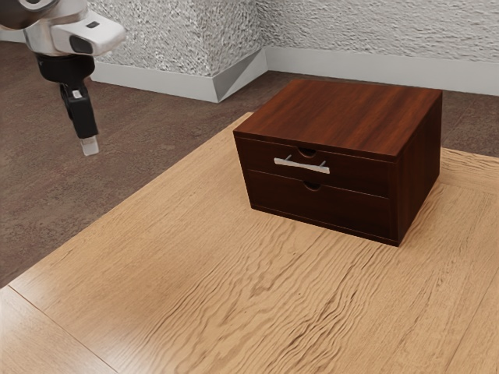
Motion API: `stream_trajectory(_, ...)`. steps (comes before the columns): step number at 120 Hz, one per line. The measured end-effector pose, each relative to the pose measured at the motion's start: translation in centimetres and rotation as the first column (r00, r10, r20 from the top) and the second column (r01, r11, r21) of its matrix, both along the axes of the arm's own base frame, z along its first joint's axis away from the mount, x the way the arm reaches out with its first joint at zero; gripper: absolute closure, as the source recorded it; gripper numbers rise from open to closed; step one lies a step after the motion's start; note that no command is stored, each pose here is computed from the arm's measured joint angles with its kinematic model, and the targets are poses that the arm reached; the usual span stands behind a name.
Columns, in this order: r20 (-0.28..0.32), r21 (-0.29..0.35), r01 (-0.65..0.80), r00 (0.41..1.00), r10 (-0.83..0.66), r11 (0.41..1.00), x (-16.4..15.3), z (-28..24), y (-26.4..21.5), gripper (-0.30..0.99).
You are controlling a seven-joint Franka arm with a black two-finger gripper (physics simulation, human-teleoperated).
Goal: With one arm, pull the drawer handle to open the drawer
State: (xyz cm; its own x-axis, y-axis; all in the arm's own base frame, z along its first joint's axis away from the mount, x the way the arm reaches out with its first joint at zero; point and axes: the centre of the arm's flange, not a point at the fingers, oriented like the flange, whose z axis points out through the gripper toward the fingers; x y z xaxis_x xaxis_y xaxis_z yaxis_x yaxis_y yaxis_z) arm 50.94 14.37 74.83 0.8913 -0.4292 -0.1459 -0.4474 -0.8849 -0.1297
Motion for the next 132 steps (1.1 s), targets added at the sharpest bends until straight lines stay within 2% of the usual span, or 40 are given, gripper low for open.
stream_trajectory(17, 0.003, -0.04, -0.007, 1.0, 0.007, 0.999, -0.5, -0.3, 2.1, 0.0)
stream_trajectory(23, 0.02, -0.047, 0.01, 1.0, -0.009, 0.999, -0.8, 0.4, 1.9, 0.0)
stream_trajectory(30, 0.141, -0.048, 0.106, 0.985, -0.098, 0.993, -3.0, 5.5, -0.9, 0.0)
stream_trajectory(35, 0.173, -0.05, 0.186, 0.969, -0.175, 0.981, -2.4, 6.1, -3.0, 0.0)
stream_trajectory(46, 0.109, -0.073, 0.322, 0.943, -0.314, 0.944, 2.3, 1.5, -6.8, 0.0)
stream_trajectory(62, 0.062, -0.101, 0.427, 0.904, -0.423, 0.899, 6.6, -3.6, -6.0, 0.0)
stream_trajectory(88, 0.066, -0.086, 0.562, 0.827, -0.559, 0.822, 8.2, -5.0, -3.6, 0.0)
stream_trajectory(109, 0.018, -0.026, 0.698, 0.716, -0.698, 0.715, 10.8, -6.7, -6.7, 0.0)
stream_trajectory(122, 0.035, -0.026, 0.783, 0.622, -0.782, 0.622, 12.3, -8.2, -8.1, 0.0)
stream_trajectory(132, 0.034, 0.005, 0.821, 0.57, -0.821, 0.57, 12.6, -8.1, -8.5, 0.0)
